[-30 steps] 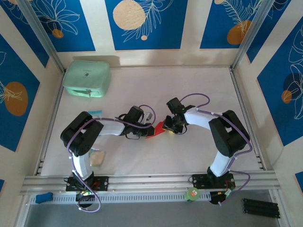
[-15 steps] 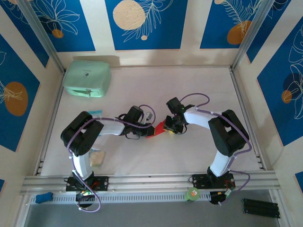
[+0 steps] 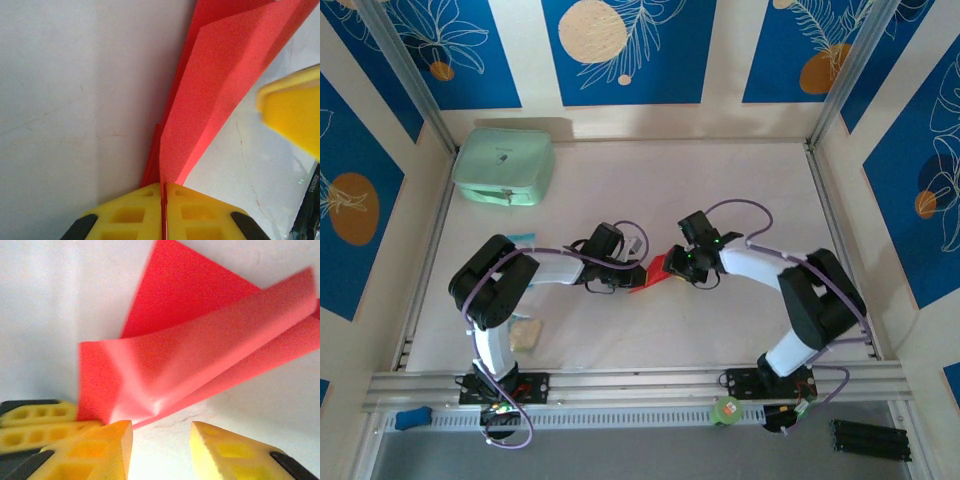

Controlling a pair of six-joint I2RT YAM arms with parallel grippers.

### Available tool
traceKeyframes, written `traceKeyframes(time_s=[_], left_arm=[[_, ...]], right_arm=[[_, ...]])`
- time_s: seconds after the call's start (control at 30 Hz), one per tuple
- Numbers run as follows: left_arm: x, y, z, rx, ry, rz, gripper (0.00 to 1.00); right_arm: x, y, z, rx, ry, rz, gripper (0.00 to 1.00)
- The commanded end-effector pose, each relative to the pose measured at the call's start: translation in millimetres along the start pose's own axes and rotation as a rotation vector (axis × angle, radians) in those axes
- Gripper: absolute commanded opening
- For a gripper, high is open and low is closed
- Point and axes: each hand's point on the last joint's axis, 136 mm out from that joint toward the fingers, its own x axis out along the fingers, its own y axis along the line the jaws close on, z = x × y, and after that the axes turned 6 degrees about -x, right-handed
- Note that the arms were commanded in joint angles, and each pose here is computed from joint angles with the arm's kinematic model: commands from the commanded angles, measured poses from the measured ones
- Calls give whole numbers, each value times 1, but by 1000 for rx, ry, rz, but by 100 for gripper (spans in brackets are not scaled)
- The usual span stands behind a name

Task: Fold a paper plane with a square sheet of paper (pick it up from the middle)
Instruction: Fold the wing for the fifth time at the center of the table.

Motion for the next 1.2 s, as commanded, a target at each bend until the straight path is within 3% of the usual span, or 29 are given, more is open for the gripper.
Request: traceKeyframes(time_s=[0.0,0.3,0.53,1.17], left_arm=[[4,22,-14,-103,51,78,11],[10,19,-12,-224,35,87,11],[14,19,-15,-222,57,94,12],[16,27,-21,-227,81,125,13]], right_arm=[[-19,28,8,-2,-94,154,35],[0,53,6,65,-80,329,22],[23,51,11,94,-62,287,17],[45,21,2,126,-27,160,15]])
